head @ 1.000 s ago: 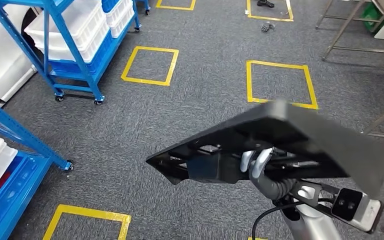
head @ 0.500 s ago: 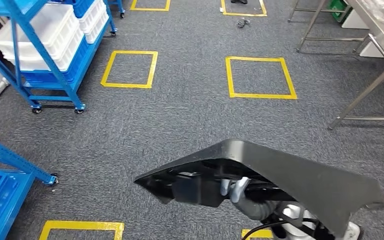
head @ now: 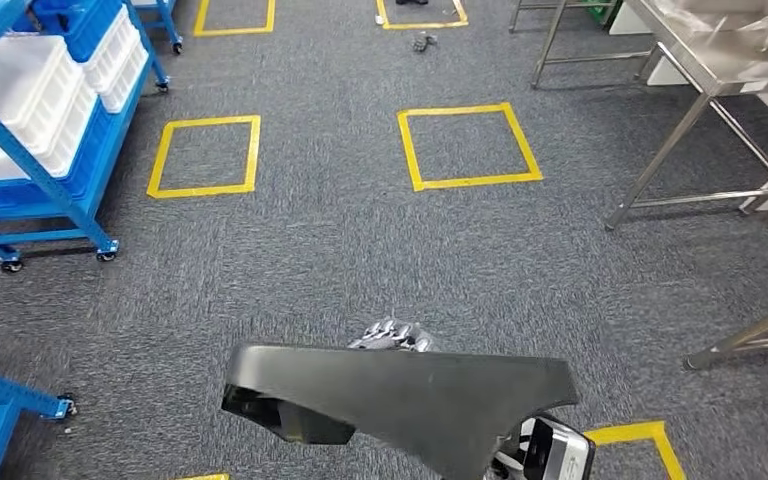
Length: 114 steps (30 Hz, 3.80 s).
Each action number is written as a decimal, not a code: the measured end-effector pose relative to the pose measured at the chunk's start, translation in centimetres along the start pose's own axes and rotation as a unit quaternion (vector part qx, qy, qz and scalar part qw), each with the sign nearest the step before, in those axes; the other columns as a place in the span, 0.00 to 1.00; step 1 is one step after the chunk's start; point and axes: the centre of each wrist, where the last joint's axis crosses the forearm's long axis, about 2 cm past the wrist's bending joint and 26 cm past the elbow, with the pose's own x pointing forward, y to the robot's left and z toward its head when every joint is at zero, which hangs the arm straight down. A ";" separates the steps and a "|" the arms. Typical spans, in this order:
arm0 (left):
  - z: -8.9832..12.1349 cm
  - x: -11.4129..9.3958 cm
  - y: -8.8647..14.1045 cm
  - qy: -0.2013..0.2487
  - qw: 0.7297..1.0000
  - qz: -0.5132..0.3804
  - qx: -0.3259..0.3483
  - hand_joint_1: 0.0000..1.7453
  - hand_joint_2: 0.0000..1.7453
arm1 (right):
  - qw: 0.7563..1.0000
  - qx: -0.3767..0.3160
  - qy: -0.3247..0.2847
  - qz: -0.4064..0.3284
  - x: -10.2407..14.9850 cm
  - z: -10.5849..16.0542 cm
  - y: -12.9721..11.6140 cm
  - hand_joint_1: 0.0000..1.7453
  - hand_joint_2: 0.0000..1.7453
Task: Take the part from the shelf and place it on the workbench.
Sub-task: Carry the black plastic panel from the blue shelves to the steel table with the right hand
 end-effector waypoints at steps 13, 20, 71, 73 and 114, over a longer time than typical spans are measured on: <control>0.3 -0.5 -0.2 0.001 1.000 0.004 0.012 0.00 1.00 | 0.999 -0.019 -0.038 -0.006 1.2 -0.7 0.1 1.00 1.00; 0.3 -0.4 -0.6 0.006 1.000 0.000 0.006 0.00 1.00 | 0.998 -0.018 -0.018 0.056 1.5 -0.4 -0.4 1.00 1.00; 0.9 -1.5 -1.1 0.008 1.000 0.014 0.008 0.00 1.00 | 0.997 -0.034 0.030 0.057 8.9 8.6 -3.4 1.00 1.00; 0.9 -1.5 -1.1 0.007 1.000 0.015 0.007 0.00 1.00 | 0.997 -0.036 0.033 0.067 9.2 8.7 -3.6 1.00 1.00; 0.9 -1.4 -1.4 0.009 0.999 0.036 0.008 0.00 1.00 | 0.994 -0.056 0.036 0.091 9.0 8.5 -2.9 1.00 1.00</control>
